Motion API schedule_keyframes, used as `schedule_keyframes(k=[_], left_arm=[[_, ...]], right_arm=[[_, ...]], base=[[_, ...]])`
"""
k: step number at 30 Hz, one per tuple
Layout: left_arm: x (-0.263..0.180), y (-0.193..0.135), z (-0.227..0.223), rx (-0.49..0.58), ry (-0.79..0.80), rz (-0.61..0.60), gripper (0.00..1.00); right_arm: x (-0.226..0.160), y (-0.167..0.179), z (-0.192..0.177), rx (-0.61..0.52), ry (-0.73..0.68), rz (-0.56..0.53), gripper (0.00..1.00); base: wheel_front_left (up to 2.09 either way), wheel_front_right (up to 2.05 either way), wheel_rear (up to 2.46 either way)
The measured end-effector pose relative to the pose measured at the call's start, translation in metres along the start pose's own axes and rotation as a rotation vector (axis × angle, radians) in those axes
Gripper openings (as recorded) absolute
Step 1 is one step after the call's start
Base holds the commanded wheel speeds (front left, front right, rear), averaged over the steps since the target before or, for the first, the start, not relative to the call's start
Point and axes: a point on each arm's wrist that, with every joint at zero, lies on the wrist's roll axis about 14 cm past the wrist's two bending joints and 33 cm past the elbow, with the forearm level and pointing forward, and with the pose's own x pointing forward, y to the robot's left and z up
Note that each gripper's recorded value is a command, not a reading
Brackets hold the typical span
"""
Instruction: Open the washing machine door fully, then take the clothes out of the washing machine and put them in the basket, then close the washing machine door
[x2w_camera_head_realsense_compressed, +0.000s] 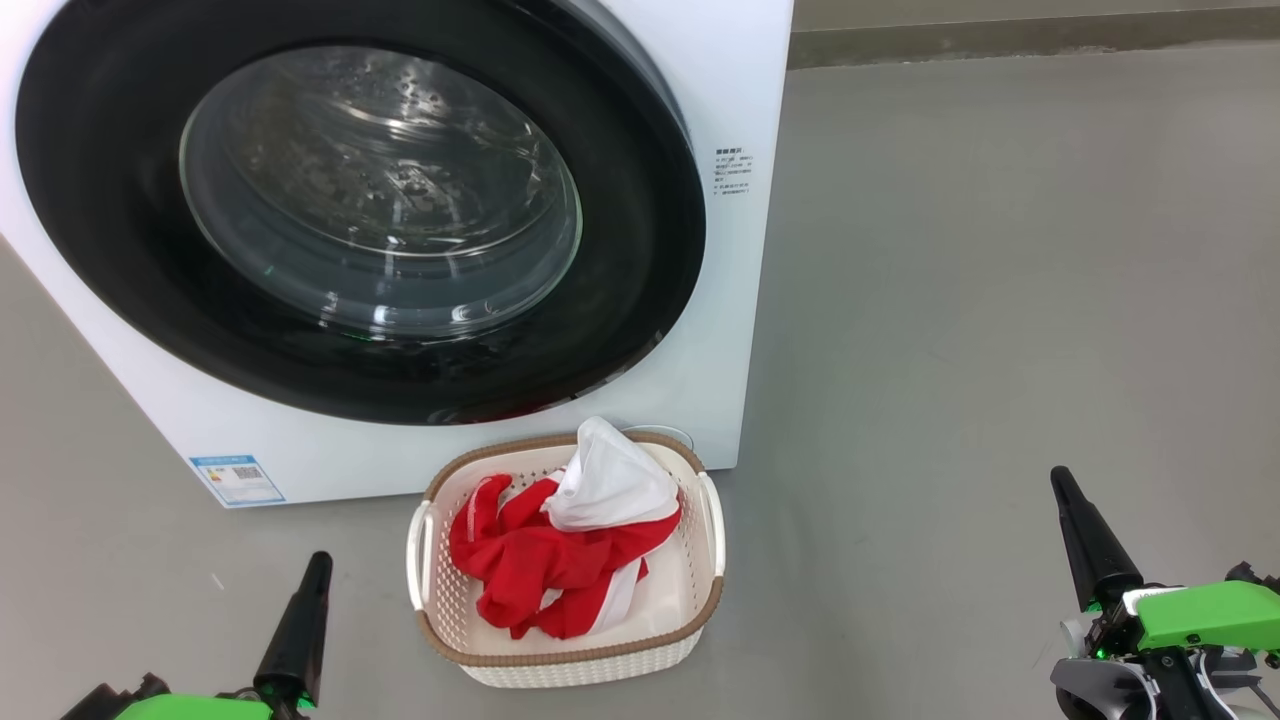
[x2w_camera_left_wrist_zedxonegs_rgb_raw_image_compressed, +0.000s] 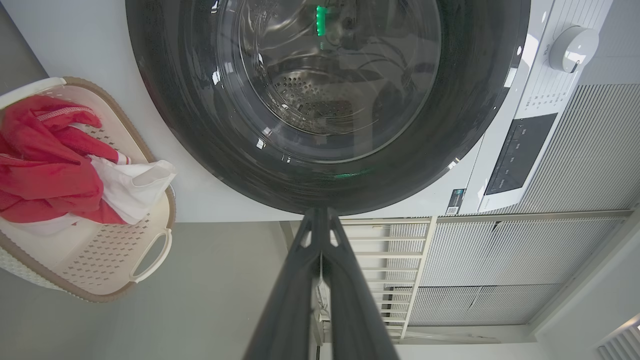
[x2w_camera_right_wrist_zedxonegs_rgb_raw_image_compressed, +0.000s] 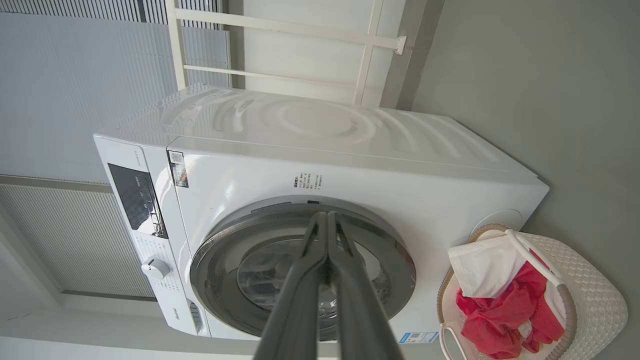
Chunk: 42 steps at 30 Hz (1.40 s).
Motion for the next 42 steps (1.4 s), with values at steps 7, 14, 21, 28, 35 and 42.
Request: schedule_keyframes(k=[7, 14, 21, 28, 35, 42], left_arm=[[0.0000, 0.0000, -0.0001, 0.000, 0.000, 0.000, 0.00], [0.0000, 0.0000, -0.0001, 0.000, 0.000, 0.000, 0.00], [0.0000, 0.0000, -0.0001, 0.000, 0.000, 0.000, 0.00], [0.0000, 0.0000, 0.0000, 0.000, 0.000, 0.000, 0.00], [0.0000, -0.0001, 0.0000, 0.000, 0.000, 0.000, 0.00], [0.0000, -0.0001, 0.0000, 0.000, 0.000, 0.000, 0.00]], right_arm=[[0.0000, 0.0000, 0.0000, 0.000, 0.000, 0.000, 0.00], [0.0000, 0.0000, 0.0000, 0.000, 0.000, 0.000, 0.00], [0.0000, 0.0000, 0.0000, 0.000, 0.000, 0.000, 0.00], [0.0000, 0.0000, 0.0000, 0.000, 0.000, 0.000, 0.00], [0.0000, 0.0000, 0.0000, 0.000, 0.000, 0.000, 0.00], [0.0000, 0.0000, 0.0000, 0.000, 0.000, 0.000, 0.00]], base=[[0.00, 0.00, 0.00], [0.00, 0.00, 0.00], [0.00, 0.00, 0.00], [0.00, 0.00, 0.00], [0.00, 0.00, 0.00], [0.00, 0.00, 0.00]])
